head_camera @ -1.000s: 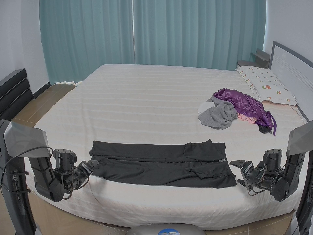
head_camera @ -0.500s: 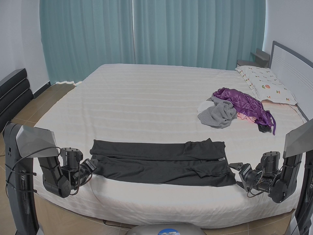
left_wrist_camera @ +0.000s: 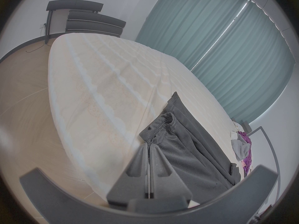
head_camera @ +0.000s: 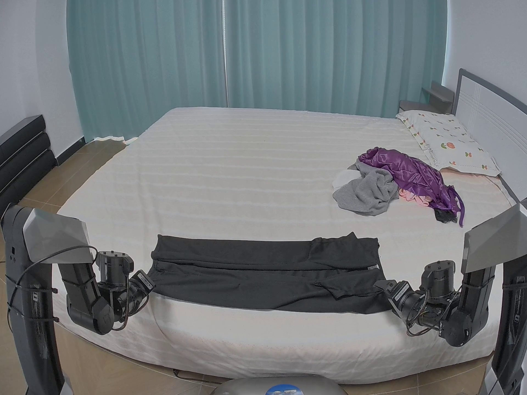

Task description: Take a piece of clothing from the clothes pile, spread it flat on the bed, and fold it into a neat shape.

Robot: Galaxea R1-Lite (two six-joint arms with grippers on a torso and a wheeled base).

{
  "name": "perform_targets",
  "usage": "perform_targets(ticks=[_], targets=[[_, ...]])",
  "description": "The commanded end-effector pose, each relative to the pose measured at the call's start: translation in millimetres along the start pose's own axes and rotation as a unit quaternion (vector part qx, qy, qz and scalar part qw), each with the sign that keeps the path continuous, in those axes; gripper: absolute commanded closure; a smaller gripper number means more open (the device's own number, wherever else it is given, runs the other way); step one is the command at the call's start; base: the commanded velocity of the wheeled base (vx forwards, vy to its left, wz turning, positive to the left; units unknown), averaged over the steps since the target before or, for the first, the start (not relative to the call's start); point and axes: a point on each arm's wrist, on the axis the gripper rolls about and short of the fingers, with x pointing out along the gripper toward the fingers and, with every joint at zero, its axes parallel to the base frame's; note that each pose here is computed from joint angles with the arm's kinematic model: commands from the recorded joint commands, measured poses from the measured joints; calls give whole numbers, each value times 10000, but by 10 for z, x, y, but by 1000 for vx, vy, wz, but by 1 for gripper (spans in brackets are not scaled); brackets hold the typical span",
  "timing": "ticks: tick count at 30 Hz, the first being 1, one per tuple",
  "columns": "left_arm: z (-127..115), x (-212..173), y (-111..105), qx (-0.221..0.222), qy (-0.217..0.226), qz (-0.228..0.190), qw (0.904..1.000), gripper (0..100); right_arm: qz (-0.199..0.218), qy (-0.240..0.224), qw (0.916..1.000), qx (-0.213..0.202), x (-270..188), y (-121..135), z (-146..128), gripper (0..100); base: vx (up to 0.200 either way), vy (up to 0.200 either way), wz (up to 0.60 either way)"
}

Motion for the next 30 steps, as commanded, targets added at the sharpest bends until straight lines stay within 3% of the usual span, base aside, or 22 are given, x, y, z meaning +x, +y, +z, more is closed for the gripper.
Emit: perform_targets(ticks=[1,10,16,25,30], targets=[[25,-51,-1,-13,-27,-3,10000,100,-74,6,10000,-52,94,-17,-35,0,0,0,0],[12,-63,1,0,2,-1,10000,100,-395,43,9989,-266,185,7,-98,0,0,0,0],[3,-63,3,7,17,5,10000,100,-541,-380,9965,-503,81,49,-36,0,0,0,0],[1,-70,0,9,10,-11,10000,100,-938,-98,9927,-751,154,-134,-178,0,0,0,0],[-4,-73,-1,15,19,-10,10000,100,-825,-227,9939,-701,266,-97,-128,0,0,0,0]])
